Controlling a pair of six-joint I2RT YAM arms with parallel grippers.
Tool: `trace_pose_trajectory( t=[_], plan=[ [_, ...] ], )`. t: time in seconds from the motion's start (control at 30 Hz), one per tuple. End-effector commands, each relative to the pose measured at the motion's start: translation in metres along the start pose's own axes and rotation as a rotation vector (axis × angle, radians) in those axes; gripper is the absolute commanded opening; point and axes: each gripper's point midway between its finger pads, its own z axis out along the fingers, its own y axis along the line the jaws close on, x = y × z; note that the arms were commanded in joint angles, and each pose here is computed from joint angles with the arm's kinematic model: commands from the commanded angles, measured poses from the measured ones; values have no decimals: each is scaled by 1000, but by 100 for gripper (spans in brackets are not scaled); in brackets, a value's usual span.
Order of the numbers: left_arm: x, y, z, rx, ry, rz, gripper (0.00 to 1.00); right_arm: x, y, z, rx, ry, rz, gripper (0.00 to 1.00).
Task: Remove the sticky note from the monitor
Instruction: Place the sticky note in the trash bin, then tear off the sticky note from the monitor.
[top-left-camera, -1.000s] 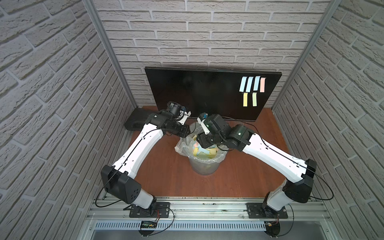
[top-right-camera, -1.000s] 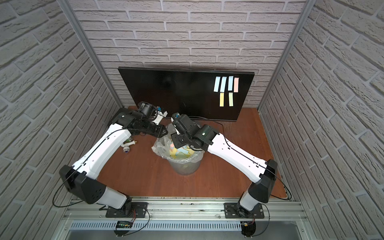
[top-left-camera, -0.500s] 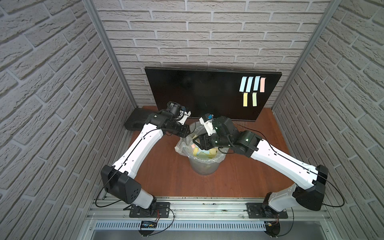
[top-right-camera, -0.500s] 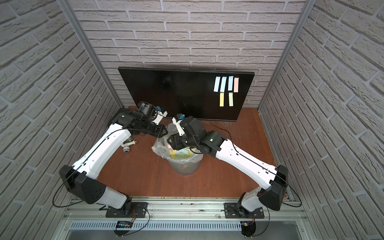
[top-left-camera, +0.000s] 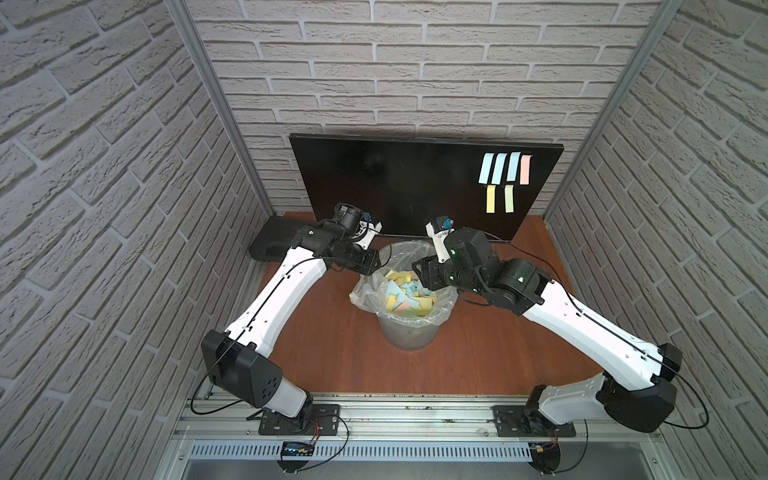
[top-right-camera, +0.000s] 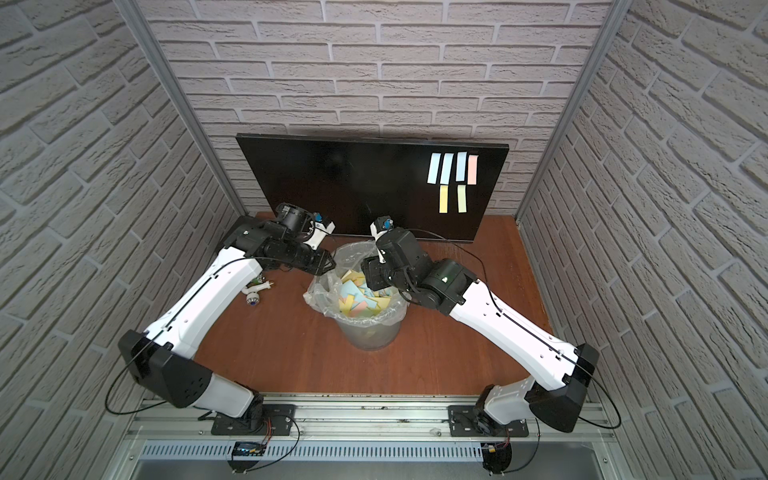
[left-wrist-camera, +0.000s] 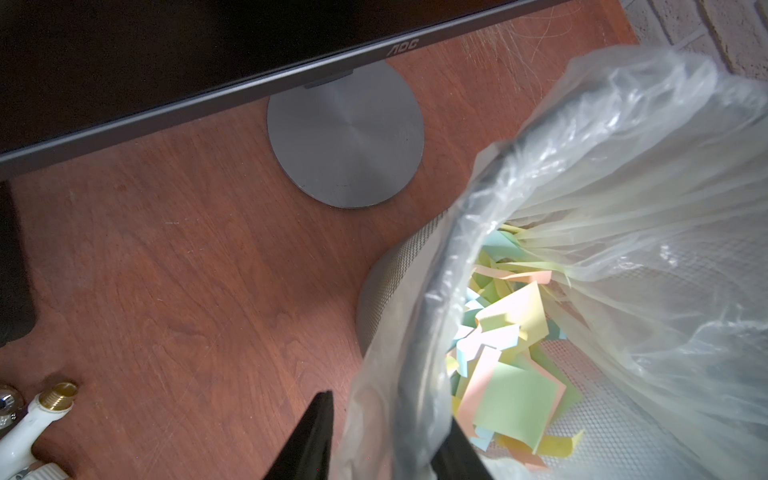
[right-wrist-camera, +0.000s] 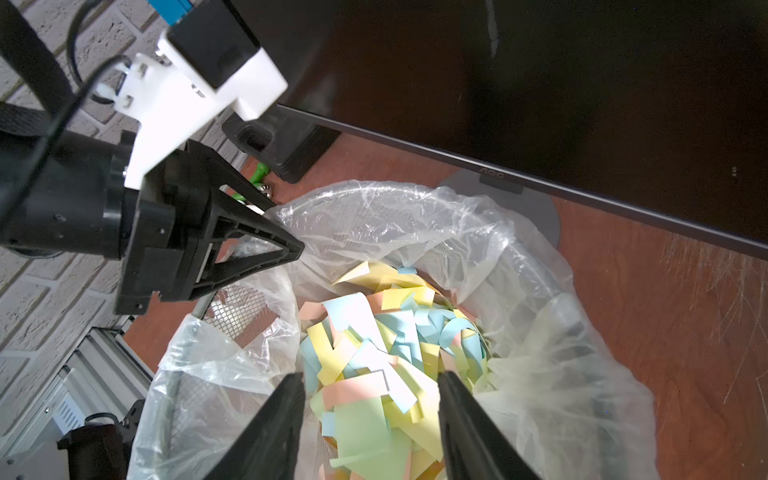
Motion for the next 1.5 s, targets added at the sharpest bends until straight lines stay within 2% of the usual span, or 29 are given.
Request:
trace_pose_trajectory(
  t=[0.0,0.13,0.27,0.47,0.7,0.87,1.1,1.47],
  plan=[
    [-5,3,-7,-10,-20,2,38,-10,6,-9,-36,-35,0,54],
    [-5,3,-6,-8,-19,1,38,-25,3,-31,-59,-112,15,53],
    [-5,3,-6,-8,-19,1,38,-43,-16,-61,-60,-197,95,50],
    [-5,3,-5,-9,-18,1,38,-56,-63,-104,-43,-303,273,49],
    [-4,4,-5,-12,-15,-1,38,-74,-122,-143,37,-417,423,51],
    [-4,4,-4,-10,-15,0,38,-100,-157,-144,-8,-442,570,51],
    [-4,4,-4,-11,-15,1,38,-135,-199,-135,-163,-543,766,50],
    [-4,4,-4,-8,-14,1,38,-165,-216,-133,-233,-585,775,46]
  ],
)
